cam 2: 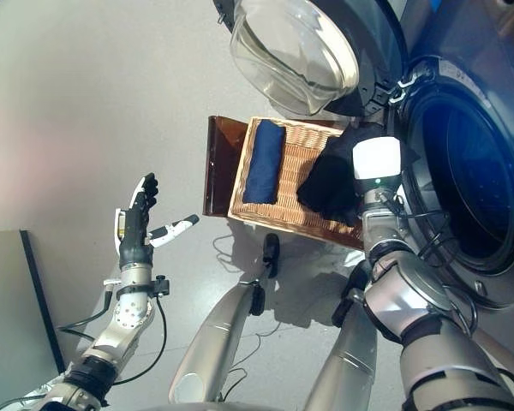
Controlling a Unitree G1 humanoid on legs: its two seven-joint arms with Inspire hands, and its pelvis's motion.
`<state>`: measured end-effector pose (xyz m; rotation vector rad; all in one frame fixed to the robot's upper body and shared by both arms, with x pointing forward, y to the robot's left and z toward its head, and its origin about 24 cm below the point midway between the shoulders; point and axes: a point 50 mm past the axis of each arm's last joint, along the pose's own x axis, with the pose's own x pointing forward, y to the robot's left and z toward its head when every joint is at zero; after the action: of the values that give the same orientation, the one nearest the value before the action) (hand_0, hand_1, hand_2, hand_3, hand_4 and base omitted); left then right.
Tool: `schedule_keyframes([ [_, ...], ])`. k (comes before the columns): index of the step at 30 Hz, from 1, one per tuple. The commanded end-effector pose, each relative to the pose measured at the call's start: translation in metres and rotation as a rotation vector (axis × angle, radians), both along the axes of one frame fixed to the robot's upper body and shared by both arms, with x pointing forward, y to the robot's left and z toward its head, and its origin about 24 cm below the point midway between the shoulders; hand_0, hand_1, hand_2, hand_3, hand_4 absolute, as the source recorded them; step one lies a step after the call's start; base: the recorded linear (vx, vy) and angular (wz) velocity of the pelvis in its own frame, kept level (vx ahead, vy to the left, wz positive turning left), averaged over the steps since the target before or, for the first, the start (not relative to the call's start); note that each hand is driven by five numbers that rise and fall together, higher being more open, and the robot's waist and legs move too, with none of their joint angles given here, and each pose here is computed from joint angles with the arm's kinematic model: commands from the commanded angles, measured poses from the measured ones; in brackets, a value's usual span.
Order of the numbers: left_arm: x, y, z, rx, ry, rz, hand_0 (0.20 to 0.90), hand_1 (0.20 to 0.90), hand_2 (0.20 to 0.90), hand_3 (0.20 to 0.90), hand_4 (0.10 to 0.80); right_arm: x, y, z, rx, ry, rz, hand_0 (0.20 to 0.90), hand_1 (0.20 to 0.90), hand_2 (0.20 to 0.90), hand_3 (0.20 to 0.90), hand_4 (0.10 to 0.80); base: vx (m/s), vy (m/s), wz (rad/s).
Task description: Pick up the clothes and place them into the washing machine
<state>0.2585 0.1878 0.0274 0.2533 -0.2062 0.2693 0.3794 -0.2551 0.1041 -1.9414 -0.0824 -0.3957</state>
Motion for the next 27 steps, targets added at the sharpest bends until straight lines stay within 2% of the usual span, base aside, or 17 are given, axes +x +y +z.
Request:
schedule_keyframes([
  [1, 0.002, 0.022, 0.026, -0.002, -0.136, 0.062, 0.9, 0.9, 0.9, 0.9, 0.8, 0.019, 0.022, 0.055, -0.008, -0.214, 0.11, 0.2, 0.2, 0.2, 0.2, 0.3, 0.0, 0.0, 0.0],
  [2, 0.002, 0.023, 0.026, -0.001, -0.136, 0.062, 0.9, 0.9, 0.9, 0.9, 0.8, 0.02, 0.028, 0.054, 0.005, -0.213, 0.134, 0.2, 0.2, 0.2, 0.2, 0.3, 0.0, 0.0, 0.0],
  [3, 0.003, 0.024, 0.025, -0.001, -0.135, 0.066, 0.9, 0.9, 0.9, 0.9, 0.8, 0.022, 0.034, 0.053, 0.036, -0.204, 0.15, 0.9, 0.9, 0.9, 0.9, 0.8, 0.0, 0.0, 0.0],
  [6, 0.003, 0.025, 0.026, -0.004, -0.134, 0.068, 0.9, 0.9, 0.9, 0.9, 0.8, 0.023, 0.039, 0.053, 0.098, -0.208, 0.162, 0.9, 0.9, 0.9, 0.9, 0.8, 0.0, 0.0, 0.0],
  [7, 0.002, 0.025, 0.026, -0.007, -0.135, 0.071, 0.9, 0.9, 0.9, 0.9, 0.8, 0.024, 0.047, 0.05, 0.239, -0.225, 0.2, 0.9, 0.9, 0.9, 0.9, 0.8, 0.0, 0.0, 0.0],
  [8, 0.002, 0.026, 0.025, -0.008, -0.133, 0.075, 0.9, 0.9, 0.9, 0.9, 0.8, 0.023, 0.051, 0.049, 0.292, -0.233, 0.222, 0.9, 0.9, 0.9, 0.9, 0.8, 0.0, 0.0, 0.0],
  [13, 0.002, 0.03, 0.024, -0.019, -0.13, 0.087, 0.9, 0.9, 0.9, 0.9, 0.8, 0.023, 0.069, 0.046, 0.356, -0.21, 0.319, 0.9, 0.9, 0.9, 0.9, 0.8, 0.0, 0.0, 0.0],
  [20, -0.002, 0.033, 0.021, -0.011, -0.114, 0.073, 0.9, 0.9, 0.9, 0.9, 0.8, 0.024, 0.069, 0.044, 0.327, -0.18, 0.326, 0.9, 0.9, 0.9, 0.9, 0.8, 0.0, 0.0, 0.0],
  [27, -0.002, 0.034, 0.017, -0.008, -0.094, 0.071, 0.9, 0.9, 0.9, 0.9, 0.8, 0.023, 0.065, 0.041, 0.148, -0.132, 0.337, 0.9, 0.9, 0.9, 0.9, 0.8, 0.0, 0.0, 0.0],
])
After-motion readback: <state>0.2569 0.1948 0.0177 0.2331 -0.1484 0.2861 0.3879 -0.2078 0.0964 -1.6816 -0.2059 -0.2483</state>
